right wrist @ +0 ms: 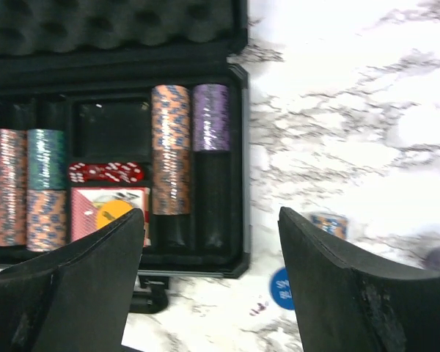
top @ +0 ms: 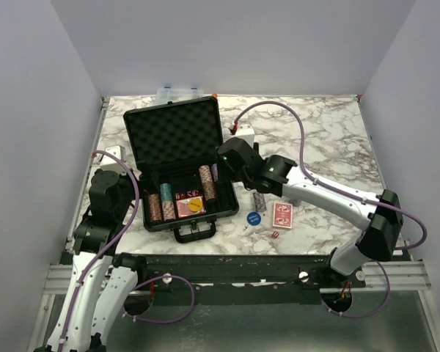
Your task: Pack up texas hold em set
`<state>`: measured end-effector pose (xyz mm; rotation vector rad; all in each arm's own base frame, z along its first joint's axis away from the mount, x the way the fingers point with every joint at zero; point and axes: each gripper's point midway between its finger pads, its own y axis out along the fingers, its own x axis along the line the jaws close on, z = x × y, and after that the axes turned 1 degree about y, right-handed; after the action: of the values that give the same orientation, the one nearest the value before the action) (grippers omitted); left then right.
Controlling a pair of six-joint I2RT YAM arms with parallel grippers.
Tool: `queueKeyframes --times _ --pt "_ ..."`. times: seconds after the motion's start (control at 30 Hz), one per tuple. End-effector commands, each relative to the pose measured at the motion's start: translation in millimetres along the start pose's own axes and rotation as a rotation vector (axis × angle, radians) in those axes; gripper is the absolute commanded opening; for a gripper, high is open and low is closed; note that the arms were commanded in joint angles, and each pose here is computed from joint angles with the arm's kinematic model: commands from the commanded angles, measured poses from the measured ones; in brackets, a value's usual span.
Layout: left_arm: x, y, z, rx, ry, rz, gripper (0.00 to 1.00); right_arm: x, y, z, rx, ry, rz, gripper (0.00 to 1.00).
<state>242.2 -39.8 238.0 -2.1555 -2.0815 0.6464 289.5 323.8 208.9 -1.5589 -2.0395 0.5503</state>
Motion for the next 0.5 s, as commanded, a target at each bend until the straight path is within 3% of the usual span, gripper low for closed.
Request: queueKeyframes --times 0.0,0.23,0.47 --pt "-8 -4 0 -0.004 -0.011 0.044 0.97 -50 -8 9 0.012 -0.072 0.118 0.77" --pt "13 -7 -5 -0.054 -0.037 -0.072 0.98 -88 1 19 0.083 0.013 0.088 0.77" --pt "-6 -8 -5 -0.033 -0.056 0.024 0.98 -107 35 57 0.242 0.081 0.026 0.76"
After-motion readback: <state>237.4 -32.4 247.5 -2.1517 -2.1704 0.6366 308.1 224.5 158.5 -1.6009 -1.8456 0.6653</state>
